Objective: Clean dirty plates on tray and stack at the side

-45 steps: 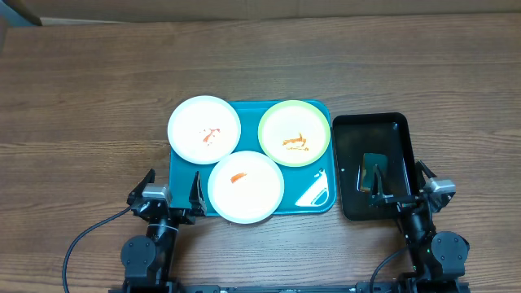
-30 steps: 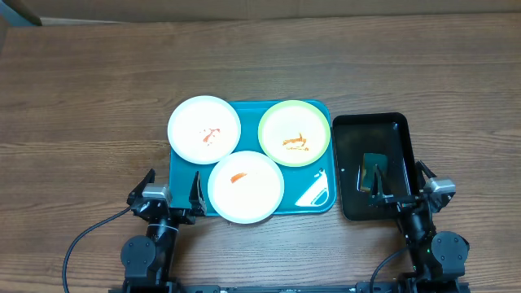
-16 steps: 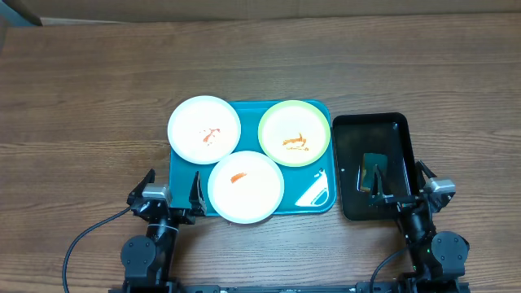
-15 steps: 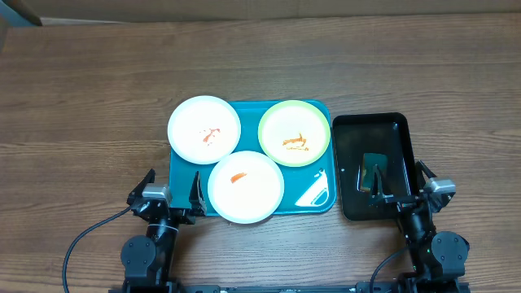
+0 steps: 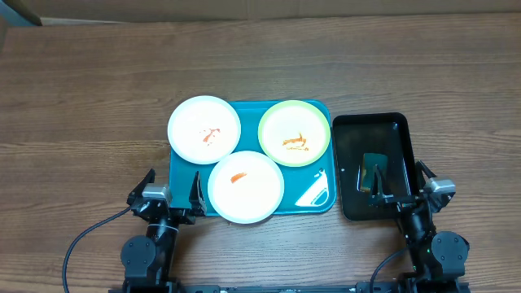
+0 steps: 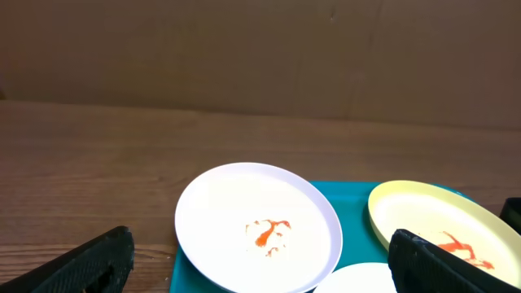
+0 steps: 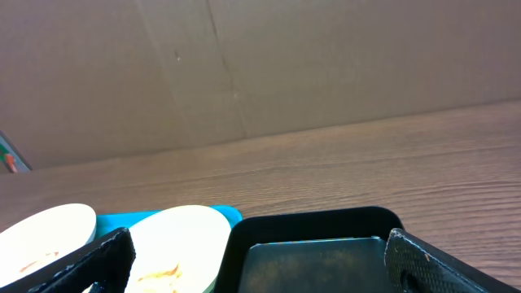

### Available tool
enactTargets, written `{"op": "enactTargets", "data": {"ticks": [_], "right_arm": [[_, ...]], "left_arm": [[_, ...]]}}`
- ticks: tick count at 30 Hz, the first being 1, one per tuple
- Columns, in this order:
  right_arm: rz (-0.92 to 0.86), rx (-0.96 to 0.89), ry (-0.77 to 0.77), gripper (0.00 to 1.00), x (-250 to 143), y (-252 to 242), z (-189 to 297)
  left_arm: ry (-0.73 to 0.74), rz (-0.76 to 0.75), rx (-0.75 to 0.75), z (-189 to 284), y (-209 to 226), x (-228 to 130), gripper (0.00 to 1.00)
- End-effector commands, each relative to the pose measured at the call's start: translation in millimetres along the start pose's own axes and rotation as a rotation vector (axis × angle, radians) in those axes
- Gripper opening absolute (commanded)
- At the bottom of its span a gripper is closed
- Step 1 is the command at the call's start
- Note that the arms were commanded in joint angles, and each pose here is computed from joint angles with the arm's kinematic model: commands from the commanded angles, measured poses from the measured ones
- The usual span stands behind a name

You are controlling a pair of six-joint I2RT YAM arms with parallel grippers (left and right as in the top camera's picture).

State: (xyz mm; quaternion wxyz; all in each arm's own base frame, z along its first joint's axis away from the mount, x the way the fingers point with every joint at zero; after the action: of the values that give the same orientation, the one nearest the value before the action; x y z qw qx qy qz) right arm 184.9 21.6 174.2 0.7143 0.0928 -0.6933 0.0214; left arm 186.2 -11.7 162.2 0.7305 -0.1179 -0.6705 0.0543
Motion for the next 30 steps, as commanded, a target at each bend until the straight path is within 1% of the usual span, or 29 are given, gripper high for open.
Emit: {"op": "enactTargets", "data": {"ticks": [1,10,14,16,19,24,30], "right_arm": [[0.004,-0.008,-0.006,1.00,-1.6,-1.4,-0.1],[0.005,-0.013,-0.008,1.00,-1.2,-1.9,0.0],[-0.011,-0.010,-0.006,1.00,-1.5,-1.5,-0.1],[-0.011,-0.009,-0.006,1.00,-1.4,-1.4,0.0],[-0.063,-0.014,0.015,1.00,0.0,-1.3,1.5],[-0.089,-0.027,0.105,1.00,10.2,0.3,7.7],[-0.118,-0.042,0.230,1.00,40.6,4.3,10.5]], "left_arm": [[-0.005,-0.022,0.006,0.3,0.4,-0.4,1.00],[-0.005,-0.021,0.012,0.3,1.0,-0.3,1.00],[-0.005,0.037,0.007,0.3,0.5,-0.3,1.00],[-0.001,0.042,0.008,0.8,0.2,0.5,1.00],[0.049,0.046,0.020,5.6,-1.5,4.9,1.00],[0.123,0.053,0.039,13.4,-7.5,26.5,1.00],[0.322,0.068,0.069,16.9,-16.3,50.5,1.00]]}}
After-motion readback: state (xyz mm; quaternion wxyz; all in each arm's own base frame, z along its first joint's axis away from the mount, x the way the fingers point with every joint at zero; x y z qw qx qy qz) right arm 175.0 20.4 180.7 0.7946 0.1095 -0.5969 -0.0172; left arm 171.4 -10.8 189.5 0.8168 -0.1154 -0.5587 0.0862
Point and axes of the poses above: each gripper's point midway between its finger pads, its own z axis back along the fingers, its own y axis along the line the jaws close on, x = y × z, the point moved 6 cm from there along z, back along the fingers, and after that the axes turned 7 degrees about z, right-handed, at the moved point
